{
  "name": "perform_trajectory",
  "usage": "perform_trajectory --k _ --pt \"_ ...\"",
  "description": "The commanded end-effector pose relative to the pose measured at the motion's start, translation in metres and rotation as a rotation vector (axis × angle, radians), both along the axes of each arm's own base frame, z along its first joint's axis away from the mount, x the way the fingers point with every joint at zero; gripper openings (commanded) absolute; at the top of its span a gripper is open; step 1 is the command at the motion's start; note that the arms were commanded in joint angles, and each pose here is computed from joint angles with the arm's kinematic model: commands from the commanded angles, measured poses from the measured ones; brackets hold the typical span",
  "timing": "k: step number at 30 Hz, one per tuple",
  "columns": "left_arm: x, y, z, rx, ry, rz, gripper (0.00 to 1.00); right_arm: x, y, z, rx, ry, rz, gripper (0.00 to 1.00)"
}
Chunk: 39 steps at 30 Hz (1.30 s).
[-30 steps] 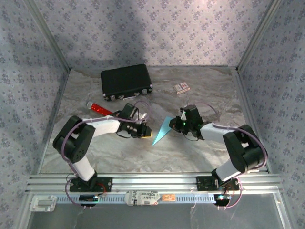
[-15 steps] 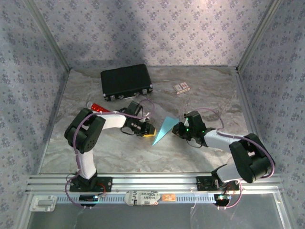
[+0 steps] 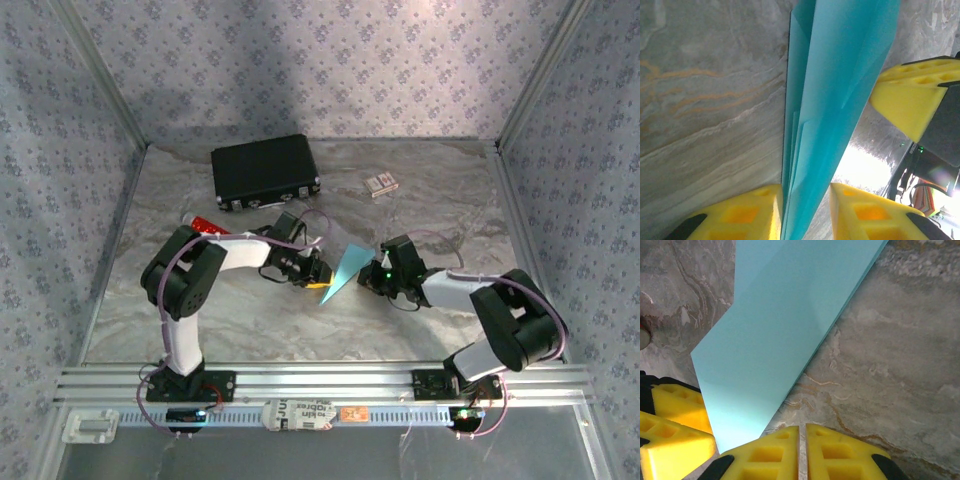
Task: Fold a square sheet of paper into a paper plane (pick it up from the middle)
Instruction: Turn over a paper plane at the center of the table.
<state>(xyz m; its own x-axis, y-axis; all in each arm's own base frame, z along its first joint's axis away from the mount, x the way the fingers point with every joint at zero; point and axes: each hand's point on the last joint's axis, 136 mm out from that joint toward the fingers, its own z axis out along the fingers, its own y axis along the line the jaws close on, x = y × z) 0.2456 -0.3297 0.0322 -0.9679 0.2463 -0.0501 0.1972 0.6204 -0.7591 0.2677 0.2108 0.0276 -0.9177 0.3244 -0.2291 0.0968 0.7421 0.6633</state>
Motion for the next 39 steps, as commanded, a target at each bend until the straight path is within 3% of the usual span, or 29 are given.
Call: perform_trajectory --k 1,10,18,23,39 --pt "-0.004 -0.007 0.0 -0.008 0.013 -0.034 0.3 0.004 0.009 0.005 0.028 -0.007 0.011 0.13" --pt "-0.004 -0.002 -0.005 0.051 -0.015 -0.043 0.31 0.002 0.02 0.0 0.046 0.007 0.04 0.13" --pt "0.006 0.001 0.02 0.033 -0.112 -0.024 0.33 0.003 0.02 -0.002 0.037 0.008 0.039 0.13" --pt "0.012 0.002 0.011 0.05 -0.097 -0.014 0.23 0.003 0.019 -0.003 0.033 0.009 0.036 0.12" --pt "-0.001 -0.009 -0.008 0.051 -0.024 -0.063 0.27 0.003 0.022 -0.001 0.04 0.006 0.04 0.13"
